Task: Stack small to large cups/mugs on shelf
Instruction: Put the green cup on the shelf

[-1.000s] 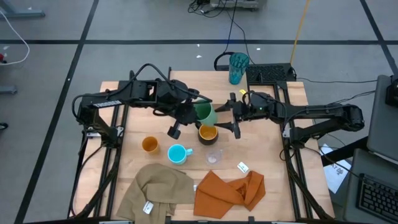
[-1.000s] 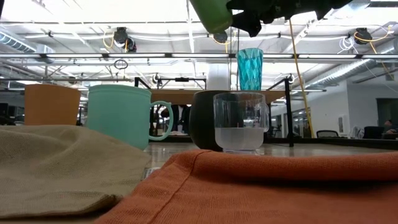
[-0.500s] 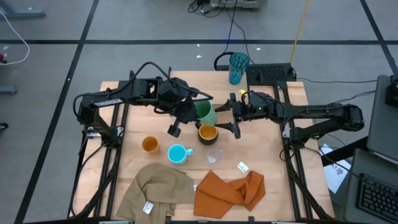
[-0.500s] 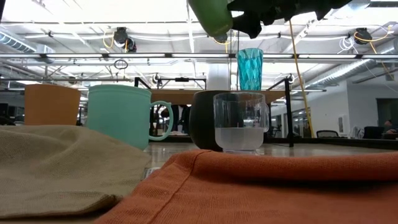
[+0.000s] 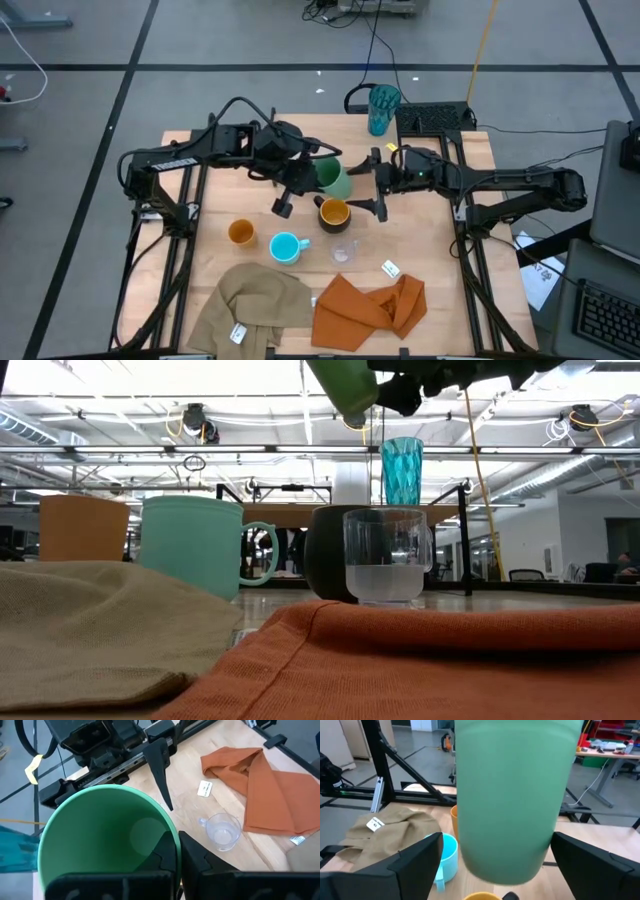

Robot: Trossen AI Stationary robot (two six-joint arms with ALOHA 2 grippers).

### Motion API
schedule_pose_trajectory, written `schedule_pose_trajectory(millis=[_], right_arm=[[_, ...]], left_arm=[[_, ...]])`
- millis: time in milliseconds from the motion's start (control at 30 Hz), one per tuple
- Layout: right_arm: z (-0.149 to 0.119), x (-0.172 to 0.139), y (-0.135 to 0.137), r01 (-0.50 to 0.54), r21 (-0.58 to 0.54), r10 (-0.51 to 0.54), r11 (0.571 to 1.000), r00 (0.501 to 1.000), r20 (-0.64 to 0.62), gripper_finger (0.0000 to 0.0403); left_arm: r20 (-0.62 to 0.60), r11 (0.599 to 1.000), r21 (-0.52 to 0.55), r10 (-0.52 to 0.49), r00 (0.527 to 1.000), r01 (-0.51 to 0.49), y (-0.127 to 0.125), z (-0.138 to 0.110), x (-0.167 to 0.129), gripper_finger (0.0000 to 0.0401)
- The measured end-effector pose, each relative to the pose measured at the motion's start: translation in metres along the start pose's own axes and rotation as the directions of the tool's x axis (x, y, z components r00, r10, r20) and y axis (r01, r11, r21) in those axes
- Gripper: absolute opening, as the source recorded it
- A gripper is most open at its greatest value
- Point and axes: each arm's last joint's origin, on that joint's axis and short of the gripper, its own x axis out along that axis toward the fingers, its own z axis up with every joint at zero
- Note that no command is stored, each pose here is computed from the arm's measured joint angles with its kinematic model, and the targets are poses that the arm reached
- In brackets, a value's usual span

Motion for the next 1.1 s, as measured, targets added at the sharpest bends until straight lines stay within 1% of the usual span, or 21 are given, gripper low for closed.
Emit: schedule_pose_trajectory(millis=[167,267,333,567,733,833,1033,1100], right_arm=[[0.004,0.000,-0.002,0.004,-0.009,-0.003,1.000,0.999,0.040,0.0359],[0.004,0.000,-0.003,-0.023,-0.006,0.023,1.000,0.999,0.048,0.0359],[0.003,0.002,-0.002,-0.041,0.007,0.040,0.999,0.998,0.047,0.0359],[-0.008,0.014,-0.004,-0.048,0.037,0.048,0.998,0.999,0.008,0.0359],[-0.010,0.018,-0.005,-0.048,0.031,0.048,0.998,0.999,0.009,0.0359],[-0.008,0.018,-0.005,-0.047,0.027,0.047,0.999,0.999,0.021,0.0350],[-0.009,0.018,-0.005,-0.041,0.028,0.040,0.999,0.999,0.018,0.0310],[-0.009,0.018,-0.005,-0.039,0.027,0.038,0.999,0.999,0.018,0.0307]], left_arm=[[0.048,1.000,0.009,0.001,0.999,-0.002,0.002,0.004,0.003,0.0002],[0.065,1.000,0.019,-0.007,0.998,0.005,0.003,0.005,0.005,0.0002],[0.062,1.000,0.014,-0.017,0.998,0.016,0.002,0.004,0.006,0.0002],[0.043,1.000,0.008,-0.028,0.999,0.027,0.003,0.003,0.014,0.0002],[0.032,1.000,0.005,-0.028,0.999,0.028,0.002,0.002,0.015,0.0002],[0.032,1.000,0.006,-0.029,0.999,0.029,0.002,0.002,0.015,0.0002],[0.029,1.000,0.003,-0.030,0.999,0.030,0.002,0.002,0.015,0.0002],[0.027,1.000,0.001,-0.030,0.999,0.030,0.002,0.001,0.015,0.0001]])
